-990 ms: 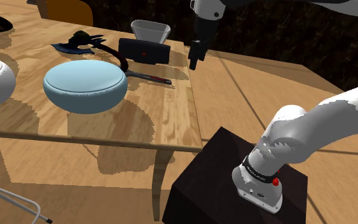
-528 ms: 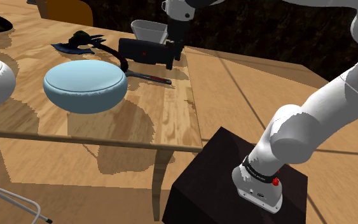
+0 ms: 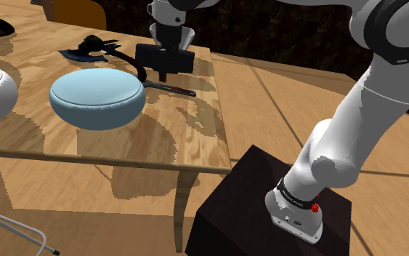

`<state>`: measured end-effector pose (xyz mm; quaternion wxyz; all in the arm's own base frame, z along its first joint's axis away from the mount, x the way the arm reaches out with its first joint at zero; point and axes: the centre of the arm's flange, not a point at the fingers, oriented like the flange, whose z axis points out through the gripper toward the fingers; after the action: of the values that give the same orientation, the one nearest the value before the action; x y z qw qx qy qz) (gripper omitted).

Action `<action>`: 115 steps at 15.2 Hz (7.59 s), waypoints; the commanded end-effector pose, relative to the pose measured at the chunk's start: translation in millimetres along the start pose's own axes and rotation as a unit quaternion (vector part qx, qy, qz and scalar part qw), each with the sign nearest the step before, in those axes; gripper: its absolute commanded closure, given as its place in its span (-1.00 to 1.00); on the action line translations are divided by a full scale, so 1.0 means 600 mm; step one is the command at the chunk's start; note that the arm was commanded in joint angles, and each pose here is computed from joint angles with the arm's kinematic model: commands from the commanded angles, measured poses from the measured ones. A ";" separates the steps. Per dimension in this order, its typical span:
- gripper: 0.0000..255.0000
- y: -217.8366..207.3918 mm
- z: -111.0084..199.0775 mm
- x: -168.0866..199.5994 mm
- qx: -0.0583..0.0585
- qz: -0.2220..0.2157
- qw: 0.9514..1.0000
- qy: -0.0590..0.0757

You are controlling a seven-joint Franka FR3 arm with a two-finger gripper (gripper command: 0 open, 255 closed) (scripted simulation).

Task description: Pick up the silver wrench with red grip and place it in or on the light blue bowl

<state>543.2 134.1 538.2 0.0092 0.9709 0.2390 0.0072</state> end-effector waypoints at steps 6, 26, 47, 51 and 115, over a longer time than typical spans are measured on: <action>-1.00 -0.005 0.053 0.032 0.004 -0.015 1.000 0.001; 1.00 -0.005 0.076 0.032 0.004 -0.015 1.000 0.001; 1.00 -0.001 -0.109 0.034 0.004 -0.015 1.000 0.001; 1.00 -0.001 -0.144 0.034 0.004 -0.015 1.000 0.001; -1.00 -0.345 -0.183 0.146 0.004 -0.015 1.000 0.001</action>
<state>522.4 359.7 644.5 0.0053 0.9673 0.2534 0.0070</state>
